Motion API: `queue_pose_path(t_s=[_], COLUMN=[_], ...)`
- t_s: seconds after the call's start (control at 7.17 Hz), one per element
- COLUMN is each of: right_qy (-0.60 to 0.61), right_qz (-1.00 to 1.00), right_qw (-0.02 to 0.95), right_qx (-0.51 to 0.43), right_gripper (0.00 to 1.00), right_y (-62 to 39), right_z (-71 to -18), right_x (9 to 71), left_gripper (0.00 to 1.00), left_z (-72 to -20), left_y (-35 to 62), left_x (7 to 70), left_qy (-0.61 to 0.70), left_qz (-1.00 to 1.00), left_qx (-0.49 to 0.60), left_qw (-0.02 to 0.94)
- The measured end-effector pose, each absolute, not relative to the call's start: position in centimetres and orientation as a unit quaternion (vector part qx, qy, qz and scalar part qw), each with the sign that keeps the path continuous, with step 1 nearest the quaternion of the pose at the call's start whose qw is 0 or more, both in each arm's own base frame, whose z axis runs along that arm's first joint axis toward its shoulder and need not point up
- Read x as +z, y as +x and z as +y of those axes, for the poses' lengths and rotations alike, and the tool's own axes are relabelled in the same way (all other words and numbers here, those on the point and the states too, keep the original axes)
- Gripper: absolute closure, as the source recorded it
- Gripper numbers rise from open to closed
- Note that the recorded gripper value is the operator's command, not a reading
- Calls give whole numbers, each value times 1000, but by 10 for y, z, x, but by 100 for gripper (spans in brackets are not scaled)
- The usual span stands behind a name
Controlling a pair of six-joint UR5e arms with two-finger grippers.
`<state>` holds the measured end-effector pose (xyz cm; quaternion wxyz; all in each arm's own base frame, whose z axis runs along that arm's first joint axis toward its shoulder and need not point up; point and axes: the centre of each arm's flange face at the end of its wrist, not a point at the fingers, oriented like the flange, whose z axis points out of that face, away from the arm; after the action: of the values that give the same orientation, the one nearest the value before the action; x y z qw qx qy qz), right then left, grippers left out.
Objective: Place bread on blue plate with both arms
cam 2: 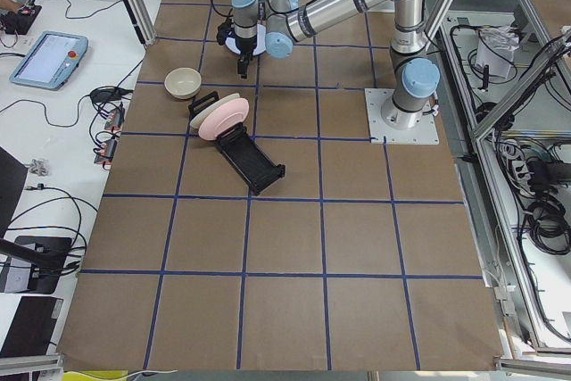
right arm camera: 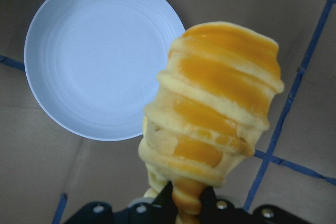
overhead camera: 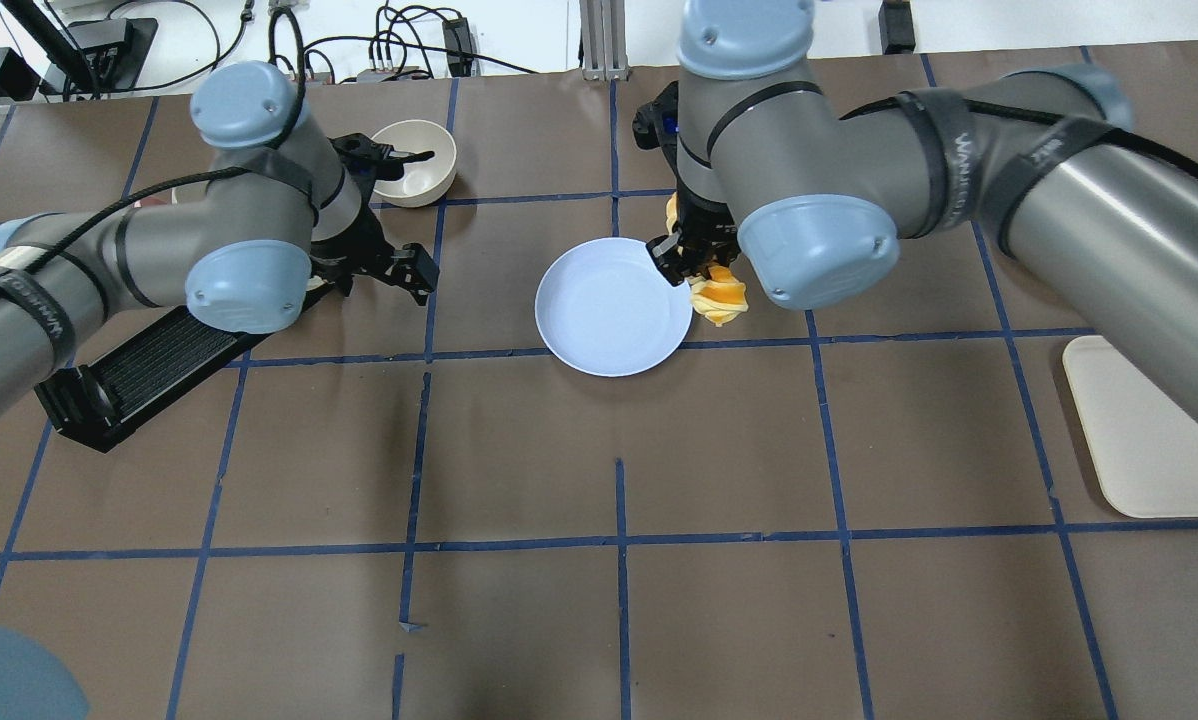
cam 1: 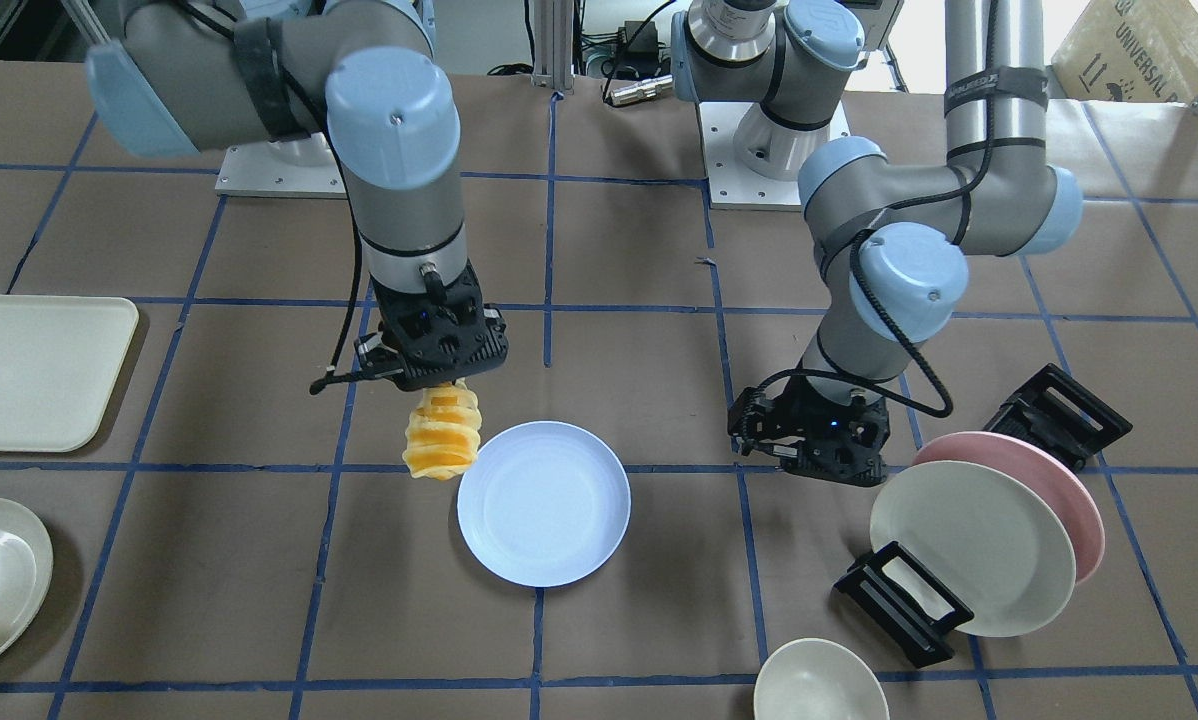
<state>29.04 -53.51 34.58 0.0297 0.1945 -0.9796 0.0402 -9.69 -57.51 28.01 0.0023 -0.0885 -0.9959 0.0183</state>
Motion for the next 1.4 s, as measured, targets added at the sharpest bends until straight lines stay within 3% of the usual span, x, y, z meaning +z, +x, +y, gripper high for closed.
queue_pose_path(t_s=[0.84,0.98,1.12,1.4], right_qy=[233,235,237,242], right_qz=[-972,-971,-971,-970], right_qw=[32,33,33,35], right_qx=[10,8,4,-5], right_gripper=[89,51,1,0], right_y=[358,361,362,366], right_z=[-579,-579,-579,-575], right_x=[239,231,224,212], left_gripper=[0,0,0,0], left_z=[-629,-628,-623,-614], left_y=[-44,-49,-55,-59], left_x=[451,456,456,450], left_qy=[-46,-32,-12,17], left_qz=[-998,-998,-999,-999], left_qx=[-44,-45,-46,-45], left_qw=[14,13,12,10])
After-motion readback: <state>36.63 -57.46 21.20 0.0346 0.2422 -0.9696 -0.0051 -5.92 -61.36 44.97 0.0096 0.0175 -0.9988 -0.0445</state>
